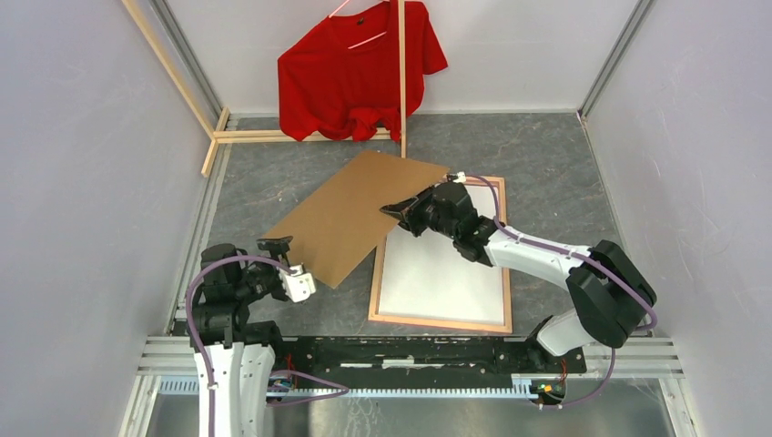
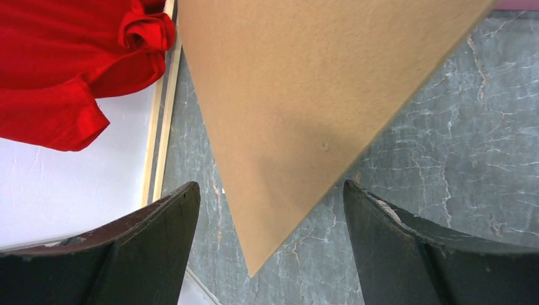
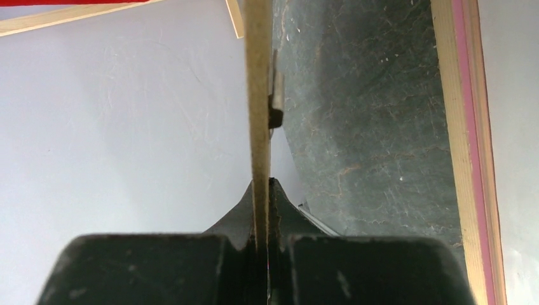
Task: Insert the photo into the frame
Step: Turn over the photo frame item on the photo frame.
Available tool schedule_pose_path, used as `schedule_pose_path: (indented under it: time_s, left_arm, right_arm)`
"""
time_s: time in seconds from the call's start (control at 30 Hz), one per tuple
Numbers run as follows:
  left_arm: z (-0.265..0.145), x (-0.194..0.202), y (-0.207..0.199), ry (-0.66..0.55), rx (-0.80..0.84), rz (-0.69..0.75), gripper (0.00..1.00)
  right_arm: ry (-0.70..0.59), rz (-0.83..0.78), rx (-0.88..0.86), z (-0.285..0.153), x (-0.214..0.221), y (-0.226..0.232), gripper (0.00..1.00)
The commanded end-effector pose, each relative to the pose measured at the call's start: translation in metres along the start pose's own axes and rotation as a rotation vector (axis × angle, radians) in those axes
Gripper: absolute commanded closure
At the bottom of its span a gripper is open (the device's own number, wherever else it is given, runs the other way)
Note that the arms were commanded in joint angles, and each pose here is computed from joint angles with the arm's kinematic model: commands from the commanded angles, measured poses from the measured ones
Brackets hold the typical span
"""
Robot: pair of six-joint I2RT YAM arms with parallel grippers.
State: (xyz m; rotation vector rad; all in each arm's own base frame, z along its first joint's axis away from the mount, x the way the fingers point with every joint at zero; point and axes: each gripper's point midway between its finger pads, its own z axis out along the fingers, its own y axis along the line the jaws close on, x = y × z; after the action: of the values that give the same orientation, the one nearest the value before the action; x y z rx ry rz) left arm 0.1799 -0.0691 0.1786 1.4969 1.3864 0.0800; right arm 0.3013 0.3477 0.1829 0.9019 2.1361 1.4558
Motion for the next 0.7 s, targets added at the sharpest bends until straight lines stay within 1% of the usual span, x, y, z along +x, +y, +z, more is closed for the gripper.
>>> schedule_pose_path:
  time_s: [0.0,0.1,0.23,0.27,0.3,0.33,0.37,0.4,0.43,0.47,0.57,0.67]
  left_arm:
    - [0.008,0.004,0.013,-0.016,-0.036,0.073,0.14]
    - [0.013,0.01,0.018,-0.008,-0.061,0.097,0.24]
    - [0.017,0.013,0.031,-0.011,-0.124,0.14,0.47]
    - [0.017,0.013,0.035,-0.012,-0.141,0.157,0.56]
    - [0.017,0.013,0.037,-0.013,-0.152,0.168,0.61]
    - [0.018,0.013,0.04,-0.018,-0.163,0.175,0.72]
    - [0.018,0.012,0.044,-0.024,-0.179,0.173,0.83]
    - [0.018,0.01,0.048,-0.029,-0.197,0.174,0.9]
    - [0.018,0.009,0.051,-0.035,-0.215,0.169,0.95]
    - [0.017,0.009,0.056,-0.036,-0.233,0.168,0.98]
    - [0.014,0.006,0.066,-0.041,-0.278,0.177,0.98]
    - [0.011,0.003,0.077,-0.042,-0.313,0.181,0.98]
  right_arm:
    - [0.047,0.033,-0.208,-0.023,0.006,0.058,1.0]
    - [0.067,0.017,-0.196,-0.023,0.01,0.053,0.98]
    - [0.122,0.003,-0.178,-0.022,0.019,0.042,0.92]
    - [0.128,-0.006,-0.177,-0.022,0.021,0.041,0.9]
    - [0.131,-0.014,-0.174,-0.022,0.021,0.04,0.88]
    - [0.135,-0.026,-0.176,-0.023,0.022,0.039,0.85]
    - [0.138,-0.036,-0.177,-0.023,0.023,0.039,0.79]
    - [0.142,-0.049,-0.18,-0.024,0.023,0.04,0.74]
    - [0.149,-0.066,-0.185,-0.024,0.025,0.041,0.68]
    - [0.157,-0.085,-0.18,-0.024,0.026,0.039,0.62]
    - [0.185,-0.166,-0.176,-0.029,0.029,0.035,0.42]
    - [0.228,-0.307,-0.192,-0.035,0.026,0.031,0.28]
